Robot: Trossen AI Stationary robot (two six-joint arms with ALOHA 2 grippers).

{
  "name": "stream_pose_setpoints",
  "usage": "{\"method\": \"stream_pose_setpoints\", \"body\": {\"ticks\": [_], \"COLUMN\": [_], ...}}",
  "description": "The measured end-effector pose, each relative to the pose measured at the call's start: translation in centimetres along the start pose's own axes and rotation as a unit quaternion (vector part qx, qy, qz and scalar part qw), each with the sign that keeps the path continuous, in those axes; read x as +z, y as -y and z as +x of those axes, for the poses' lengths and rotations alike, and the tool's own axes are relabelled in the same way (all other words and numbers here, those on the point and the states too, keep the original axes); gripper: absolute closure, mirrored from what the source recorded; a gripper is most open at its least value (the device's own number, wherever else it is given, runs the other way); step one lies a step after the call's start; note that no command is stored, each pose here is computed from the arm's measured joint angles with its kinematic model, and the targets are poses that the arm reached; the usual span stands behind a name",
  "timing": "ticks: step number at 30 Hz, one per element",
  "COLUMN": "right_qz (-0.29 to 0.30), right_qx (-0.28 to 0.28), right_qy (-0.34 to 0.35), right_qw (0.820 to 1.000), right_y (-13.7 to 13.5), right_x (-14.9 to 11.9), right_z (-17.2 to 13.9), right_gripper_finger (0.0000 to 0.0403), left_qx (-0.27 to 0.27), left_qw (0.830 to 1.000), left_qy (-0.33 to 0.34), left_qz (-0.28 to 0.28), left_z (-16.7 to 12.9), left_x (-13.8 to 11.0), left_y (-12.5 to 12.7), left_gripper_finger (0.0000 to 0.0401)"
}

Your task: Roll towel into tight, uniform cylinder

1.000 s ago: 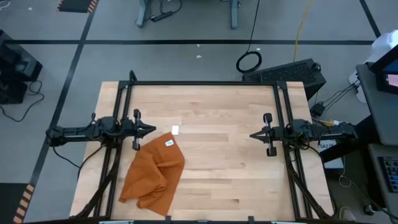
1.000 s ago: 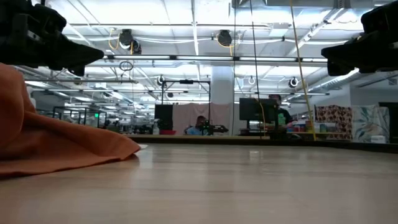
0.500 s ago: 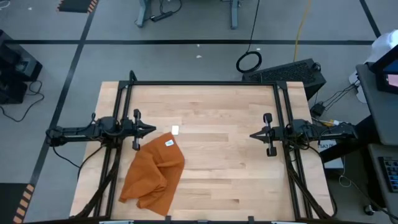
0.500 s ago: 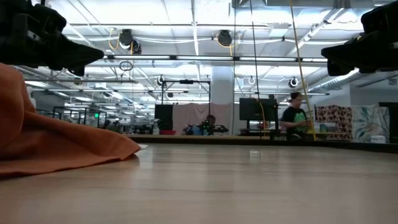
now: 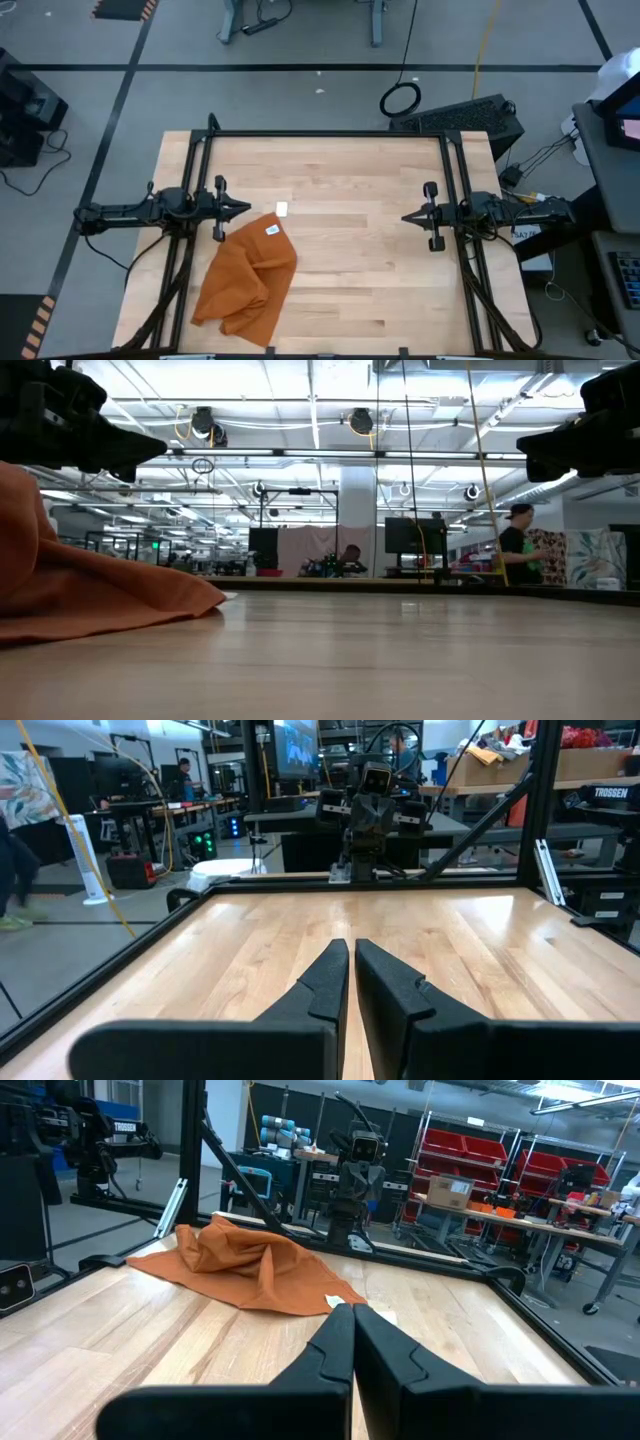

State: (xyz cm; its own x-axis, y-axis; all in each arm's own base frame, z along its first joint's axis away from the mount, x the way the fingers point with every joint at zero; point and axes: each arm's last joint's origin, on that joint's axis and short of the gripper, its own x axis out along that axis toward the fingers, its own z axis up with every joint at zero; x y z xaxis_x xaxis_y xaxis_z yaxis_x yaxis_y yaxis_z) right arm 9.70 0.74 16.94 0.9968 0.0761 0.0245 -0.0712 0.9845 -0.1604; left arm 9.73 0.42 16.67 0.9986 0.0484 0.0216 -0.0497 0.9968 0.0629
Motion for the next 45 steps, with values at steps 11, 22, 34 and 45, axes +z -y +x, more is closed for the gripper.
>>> {"method": "stream_pose_setpoints", "body": {"ticks": [11, 22, 34, 45], "right_qz": [0.000, 0.000, 0.009, 0.077], "right_qx": [0.000, -0.002, -0.027, -0.026], "right_qy": [0.000, 0.001, 0.001, 0.005], "right_qw": [1.000, 1.000, 1.000, 0.997], "right_y": [0.00, 0.01, 0.17, 0.28], "right_x": [0.01, 0.02, 0.07, 0.80], "right_z": [0.00, 0.00, 0.00, -0.13], "right_gripper_finger": [0.0403, 0.0403, 0.0403, 0.0403], "left_qx": [0.000, 0.000, 0.000, 0.000], "left_qw": [1.000, 1.000, 1.000, 1.000], "left_qy": [0.000, 0.000, 0.000, 0.001], "left_qz": [0.000, 0.000, 0.000, 0.000], "left_z": [0.00, 0.00, 0.00, 0.00], "left_x": [-0.01, 0.01, 0.01, 0.02], "left_y": [0.00, 0.00, 0.00, 0.00], "left_gripper_finger": [0.0370, 0.0370, 0.0370, 0.0370]}}
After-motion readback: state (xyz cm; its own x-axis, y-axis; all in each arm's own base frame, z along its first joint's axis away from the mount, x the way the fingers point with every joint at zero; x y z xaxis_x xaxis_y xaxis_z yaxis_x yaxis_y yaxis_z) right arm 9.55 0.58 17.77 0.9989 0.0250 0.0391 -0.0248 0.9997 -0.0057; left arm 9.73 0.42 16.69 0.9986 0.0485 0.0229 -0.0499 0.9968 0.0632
